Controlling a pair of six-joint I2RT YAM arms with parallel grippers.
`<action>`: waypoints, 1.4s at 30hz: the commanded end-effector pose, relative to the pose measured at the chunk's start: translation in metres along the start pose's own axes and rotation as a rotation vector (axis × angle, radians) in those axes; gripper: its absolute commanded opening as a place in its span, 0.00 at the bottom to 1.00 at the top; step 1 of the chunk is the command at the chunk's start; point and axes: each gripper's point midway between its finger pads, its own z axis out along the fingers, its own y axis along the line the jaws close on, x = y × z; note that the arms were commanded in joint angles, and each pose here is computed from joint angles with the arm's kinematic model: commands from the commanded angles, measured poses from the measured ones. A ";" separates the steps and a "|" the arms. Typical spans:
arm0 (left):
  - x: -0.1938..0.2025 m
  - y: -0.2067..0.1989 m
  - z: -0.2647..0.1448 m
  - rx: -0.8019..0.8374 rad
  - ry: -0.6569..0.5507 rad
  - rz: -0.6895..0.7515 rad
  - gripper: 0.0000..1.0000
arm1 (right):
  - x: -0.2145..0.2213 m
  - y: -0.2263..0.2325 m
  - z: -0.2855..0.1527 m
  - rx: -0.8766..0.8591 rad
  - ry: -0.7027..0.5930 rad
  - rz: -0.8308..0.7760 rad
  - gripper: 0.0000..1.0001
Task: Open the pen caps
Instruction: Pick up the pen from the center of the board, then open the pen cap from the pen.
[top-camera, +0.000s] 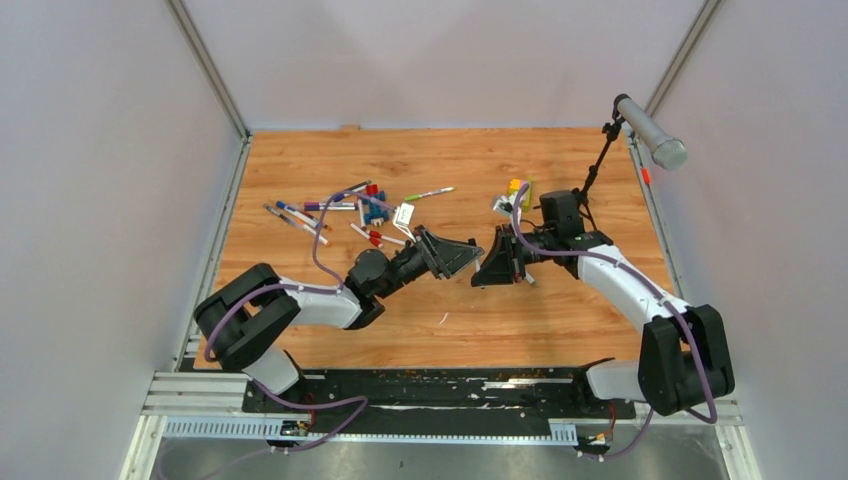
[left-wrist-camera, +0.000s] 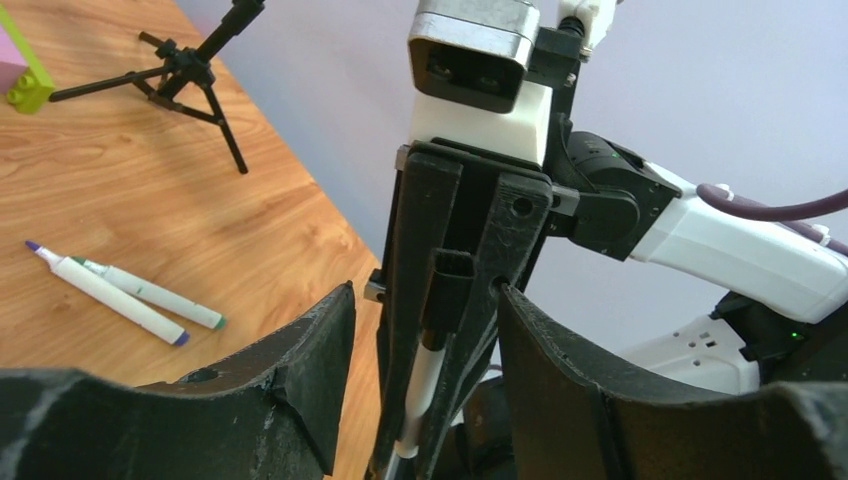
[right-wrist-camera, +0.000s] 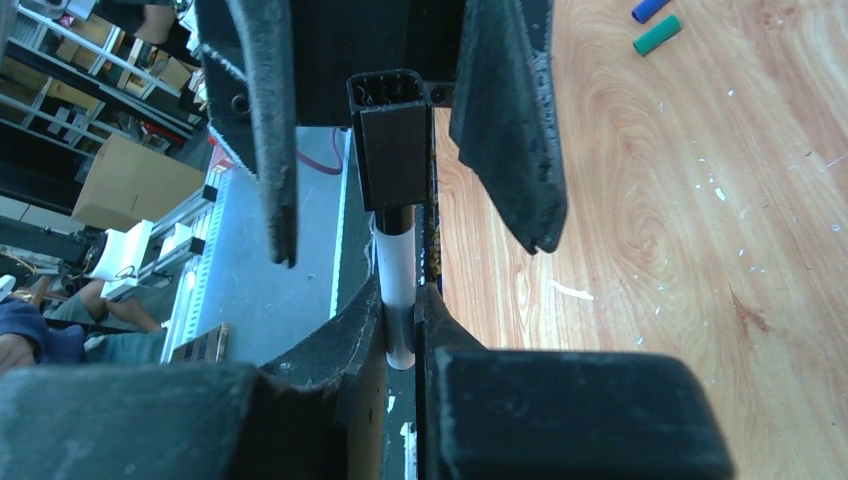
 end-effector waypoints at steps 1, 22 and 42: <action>-0.011 -0.021 0.006 0.058 0.005 0.023 0.59 | -0.007 0.011 0.002 -0.062 0.003 -0.070 0.00; -0.050 -0.015 0.009 0.009 -0.090 0.085 0.00 | 0.003 0.004 0.011 -0.051 0.041 -0.039 0.00; -0.253 -0.041 -0.067 -0.178 -0.691 0.529 0.00 | 0.032 0.006 0.043 -0.111 0.157 0.029 0.00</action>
